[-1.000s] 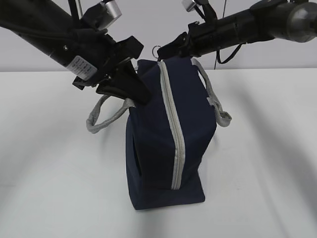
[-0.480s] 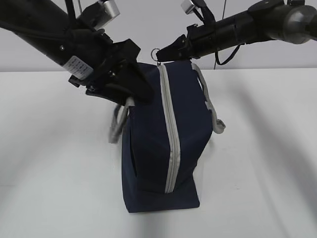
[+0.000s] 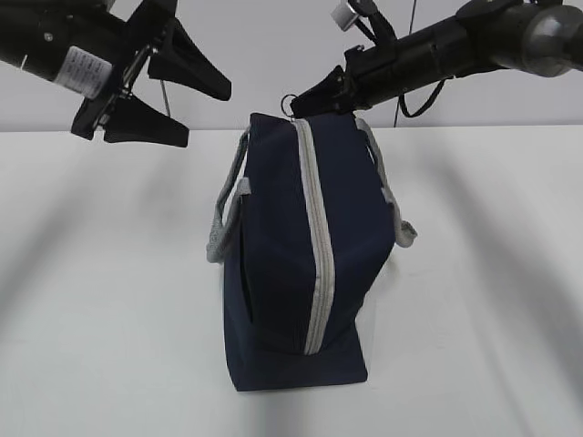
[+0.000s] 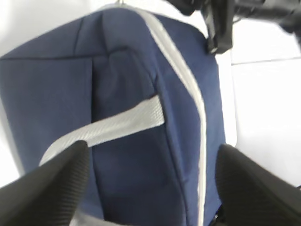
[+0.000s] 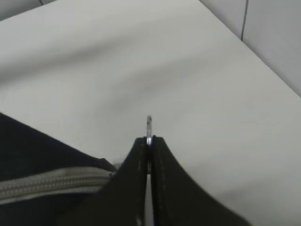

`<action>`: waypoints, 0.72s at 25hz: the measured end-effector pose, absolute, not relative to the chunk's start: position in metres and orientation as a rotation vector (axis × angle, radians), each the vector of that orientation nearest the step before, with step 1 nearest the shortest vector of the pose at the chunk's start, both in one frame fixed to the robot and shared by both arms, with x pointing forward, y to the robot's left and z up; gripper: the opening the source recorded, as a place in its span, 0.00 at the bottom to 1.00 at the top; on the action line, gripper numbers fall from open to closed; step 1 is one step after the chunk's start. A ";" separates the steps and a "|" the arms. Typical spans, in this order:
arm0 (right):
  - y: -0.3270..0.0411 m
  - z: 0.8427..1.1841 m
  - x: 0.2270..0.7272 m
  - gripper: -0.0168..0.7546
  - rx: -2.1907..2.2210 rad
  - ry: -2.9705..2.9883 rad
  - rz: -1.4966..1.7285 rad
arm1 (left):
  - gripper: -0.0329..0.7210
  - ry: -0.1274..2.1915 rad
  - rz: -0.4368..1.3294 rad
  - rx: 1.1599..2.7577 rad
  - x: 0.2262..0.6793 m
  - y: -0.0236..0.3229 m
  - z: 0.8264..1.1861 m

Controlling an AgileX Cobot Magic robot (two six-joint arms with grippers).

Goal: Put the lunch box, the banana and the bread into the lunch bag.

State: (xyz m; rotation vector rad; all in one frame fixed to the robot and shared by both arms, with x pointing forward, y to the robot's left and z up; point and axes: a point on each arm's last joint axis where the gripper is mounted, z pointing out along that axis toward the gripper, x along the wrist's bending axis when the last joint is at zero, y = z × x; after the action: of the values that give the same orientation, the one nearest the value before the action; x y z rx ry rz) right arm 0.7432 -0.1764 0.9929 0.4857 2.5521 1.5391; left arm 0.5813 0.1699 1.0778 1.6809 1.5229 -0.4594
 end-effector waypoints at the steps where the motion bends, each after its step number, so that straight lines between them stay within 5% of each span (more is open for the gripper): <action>1: -0.177 0.992 0.743 0.00 0.456 2.558 1.526 | 0.76 1.526 -0.464 1.661 0.582 0.170 1.079; 18: -0.182 0.992 0.740 0.00 0.280 2.572 1.498 | 0.71 1.606 -0.572 1.620 0.657 0.127 1.039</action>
State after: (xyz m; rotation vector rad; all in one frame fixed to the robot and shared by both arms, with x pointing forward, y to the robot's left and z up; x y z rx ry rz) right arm 0.7399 -0.1818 0.9919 0.2800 2.5717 1.4976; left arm 0.6571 0.1270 1.0395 1.6198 1.6059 -0.5720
